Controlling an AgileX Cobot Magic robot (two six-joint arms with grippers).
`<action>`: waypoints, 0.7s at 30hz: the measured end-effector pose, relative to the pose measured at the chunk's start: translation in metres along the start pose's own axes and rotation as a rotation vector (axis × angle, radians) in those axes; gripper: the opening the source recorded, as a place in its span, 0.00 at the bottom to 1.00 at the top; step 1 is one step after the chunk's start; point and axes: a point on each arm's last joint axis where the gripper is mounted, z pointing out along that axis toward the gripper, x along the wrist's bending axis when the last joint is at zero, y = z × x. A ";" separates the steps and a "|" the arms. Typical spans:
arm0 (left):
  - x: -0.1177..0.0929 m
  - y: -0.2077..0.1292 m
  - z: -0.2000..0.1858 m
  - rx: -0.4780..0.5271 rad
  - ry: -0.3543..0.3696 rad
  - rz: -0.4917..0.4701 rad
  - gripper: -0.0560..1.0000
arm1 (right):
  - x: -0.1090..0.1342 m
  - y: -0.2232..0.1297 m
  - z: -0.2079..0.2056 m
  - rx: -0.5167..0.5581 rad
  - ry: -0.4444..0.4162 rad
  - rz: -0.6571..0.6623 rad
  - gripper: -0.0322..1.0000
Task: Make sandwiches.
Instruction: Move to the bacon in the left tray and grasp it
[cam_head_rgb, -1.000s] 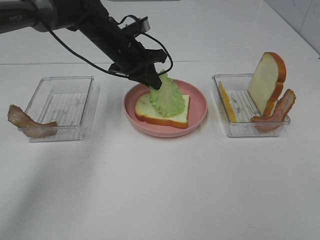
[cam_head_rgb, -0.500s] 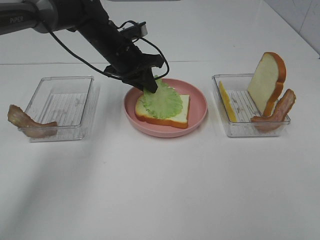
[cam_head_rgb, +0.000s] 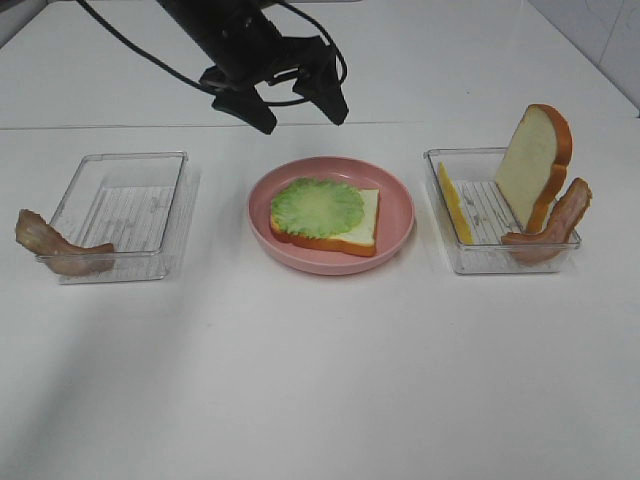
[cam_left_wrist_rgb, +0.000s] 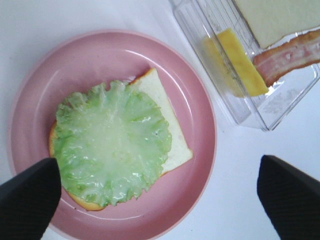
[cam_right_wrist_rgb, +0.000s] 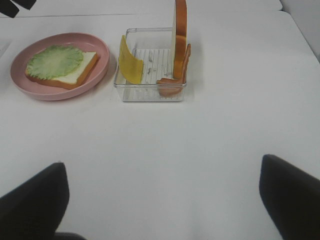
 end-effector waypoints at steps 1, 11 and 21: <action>0.000 0.000 0.000 0.000 0.000 0.000 0.99 | 0.000 0.000 0.000 0.000 0.000 0.000 0.98; 0.006 0.001 -0.066 -0.035 0.413 0.022 0.99 | 0.000 0.000 0.000 0.000 0.000 0.000 0.98; 0.024 -0.047 -0.131 0.040 0.557 -0.075 0.99 | 0.000 0.000 0.000 0.000 0.000 0.000 0.98</action>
